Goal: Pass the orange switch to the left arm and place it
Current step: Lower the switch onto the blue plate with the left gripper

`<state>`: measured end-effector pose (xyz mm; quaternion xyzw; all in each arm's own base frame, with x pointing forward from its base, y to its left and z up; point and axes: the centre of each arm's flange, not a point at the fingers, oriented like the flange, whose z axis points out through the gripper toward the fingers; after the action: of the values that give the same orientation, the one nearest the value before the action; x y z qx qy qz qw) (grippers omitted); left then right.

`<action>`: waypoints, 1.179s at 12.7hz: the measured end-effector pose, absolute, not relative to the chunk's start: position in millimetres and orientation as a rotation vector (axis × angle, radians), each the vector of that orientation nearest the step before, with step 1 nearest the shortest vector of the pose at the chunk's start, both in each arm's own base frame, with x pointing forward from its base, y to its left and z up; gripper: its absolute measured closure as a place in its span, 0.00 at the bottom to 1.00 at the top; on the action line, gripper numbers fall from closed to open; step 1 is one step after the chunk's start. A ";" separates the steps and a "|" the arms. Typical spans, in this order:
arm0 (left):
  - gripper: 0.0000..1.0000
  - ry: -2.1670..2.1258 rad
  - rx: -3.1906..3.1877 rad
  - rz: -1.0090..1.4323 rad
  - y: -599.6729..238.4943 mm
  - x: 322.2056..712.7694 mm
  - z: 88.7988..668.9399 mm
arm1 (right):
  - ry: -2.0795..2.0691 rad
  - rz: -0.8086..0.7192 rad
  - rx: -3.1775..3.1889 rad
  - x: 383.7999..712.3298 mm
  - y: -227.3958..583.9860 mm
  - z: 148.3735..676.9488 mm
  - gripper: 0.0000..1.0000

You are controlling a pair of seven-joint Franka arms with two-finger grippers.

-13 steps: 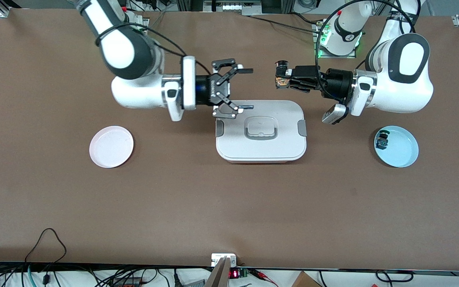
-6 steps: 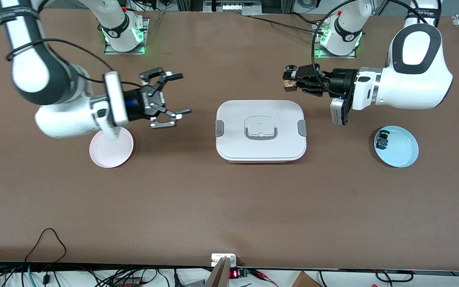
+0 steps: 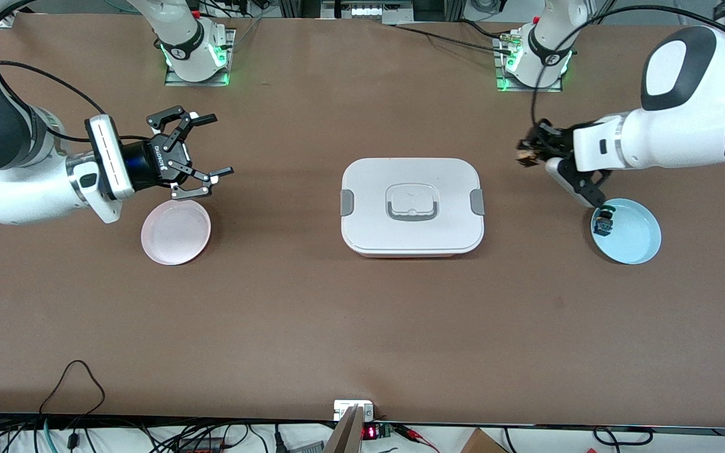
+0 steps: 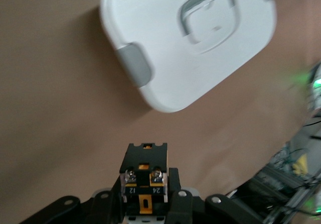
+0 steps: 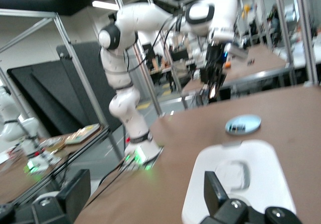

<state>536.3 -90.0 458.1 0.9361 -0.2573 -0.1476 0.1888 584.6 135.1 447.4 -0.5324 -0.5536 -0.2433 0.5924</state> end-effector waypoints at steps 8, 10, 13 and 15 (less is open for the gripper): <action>0.66 -1.366 2.763 -0.678 15.4 573.2 357.2 | -1.307 0.068 -2.058 569.1 27.2 532.5 0.00; 0.66 -1.563 2.696 -0.666 40.2 587.0 322.3 | -1.229 0.198 -2.314 569.6 15.7 549.4 0.00; 0.66 -1.754 2.552 -0.628 83.0 594.3 280.2 | -1.028 0.299 -2.665 564.7 25.8 573.4 0.00; 0.66 -1.875 2.453 -0.564 111.9 596.6 257.0 | -0.911 0.339 -2.798 556.6 37.9 582.1 0.00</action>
<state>596.6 111.9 257.0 0.7815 -0.5974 -0.1796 0.0014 556.6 37.9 582.1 -0.9408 -0.3063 0.1140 0.0895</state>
